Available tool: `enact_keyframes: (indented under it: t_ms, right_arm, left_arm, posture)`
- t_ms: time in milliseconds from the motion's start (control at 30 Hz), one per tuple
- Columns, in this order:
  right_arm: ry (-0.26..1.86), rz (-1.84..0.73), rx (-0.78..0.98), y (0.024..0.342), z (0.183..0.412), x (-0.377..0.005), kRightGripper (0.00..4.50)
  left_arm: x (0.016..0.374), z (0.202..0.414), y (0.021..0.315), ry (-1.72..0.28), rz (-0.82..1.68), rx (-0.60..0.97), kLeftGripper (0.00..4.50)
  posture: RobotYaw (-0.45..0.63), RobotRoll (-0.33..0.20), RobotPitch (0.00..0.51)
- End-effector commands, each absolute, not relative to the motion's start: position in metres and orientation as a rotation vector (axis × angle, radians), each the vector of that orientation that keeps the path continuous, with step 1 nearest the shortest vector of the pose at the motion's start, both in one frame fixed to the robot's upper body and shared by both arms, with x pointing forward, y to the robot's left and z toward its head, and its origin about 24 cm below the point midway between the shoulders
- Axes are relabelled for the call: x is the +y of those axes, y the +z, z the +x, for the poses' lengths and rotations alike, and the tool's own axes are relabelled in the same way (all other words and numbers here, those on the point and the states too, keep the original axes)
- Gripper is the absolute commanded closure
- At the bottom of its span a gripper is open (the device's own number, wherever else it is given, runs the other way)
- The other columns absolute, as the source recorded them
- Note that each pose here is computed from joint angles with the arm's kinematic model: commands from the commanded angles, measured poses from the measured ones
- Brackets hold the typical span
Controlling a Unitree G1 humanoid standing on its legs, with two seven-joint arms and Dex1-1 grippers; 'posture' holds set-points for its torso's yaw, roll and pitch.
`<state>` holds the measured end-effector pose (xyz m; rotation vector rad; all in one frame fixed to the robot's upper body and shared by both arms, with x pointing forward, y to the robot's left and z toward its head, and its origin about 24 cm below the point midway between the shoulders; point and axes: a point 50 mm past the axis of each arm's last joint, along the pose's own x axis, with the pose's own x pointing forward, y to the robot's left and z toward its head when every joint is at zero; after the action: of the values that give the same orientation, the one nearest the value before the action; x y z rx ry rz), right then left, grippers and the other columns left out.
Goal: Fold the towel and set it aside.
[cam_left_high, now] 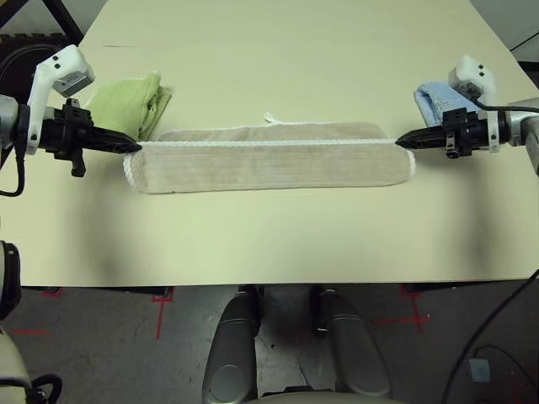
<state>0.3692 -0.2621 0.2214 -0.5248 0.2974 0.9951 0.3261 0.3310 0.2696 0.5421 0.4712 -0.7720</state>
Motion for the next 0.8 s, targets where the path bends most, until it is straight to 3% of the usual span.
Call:
enact_keyframes:
  t_ms: [33, 433, 800]
  right_arm:
    - [0.917, -0.521, 0.265, 0.217, 0.374, -0.263, 4.50]
    - [0.789, -0.582, 0.158, 0.218, 0.390, -0.240, 4.50]
    - [0.784, -0.621, 0.179, 0.212, 0.392, -0.236, 4.50]
  left_arm:
    - [0.340, 0.329, 0.271, -0.657, 0.542, 0.431, 4.47]
    - [0.338, 0.331, 0.258, -0.673, 0.521, 0.469, 4.47]
    - [0.336, 0.335, 0.248, -0.658, 0.518, 0.479, 4.47]
  posture:
    - [-0.04, 0.000, 0.266]
    - [-0.04, 0.000, 0.273]
    - [-0.04, 0.000, 0.276]
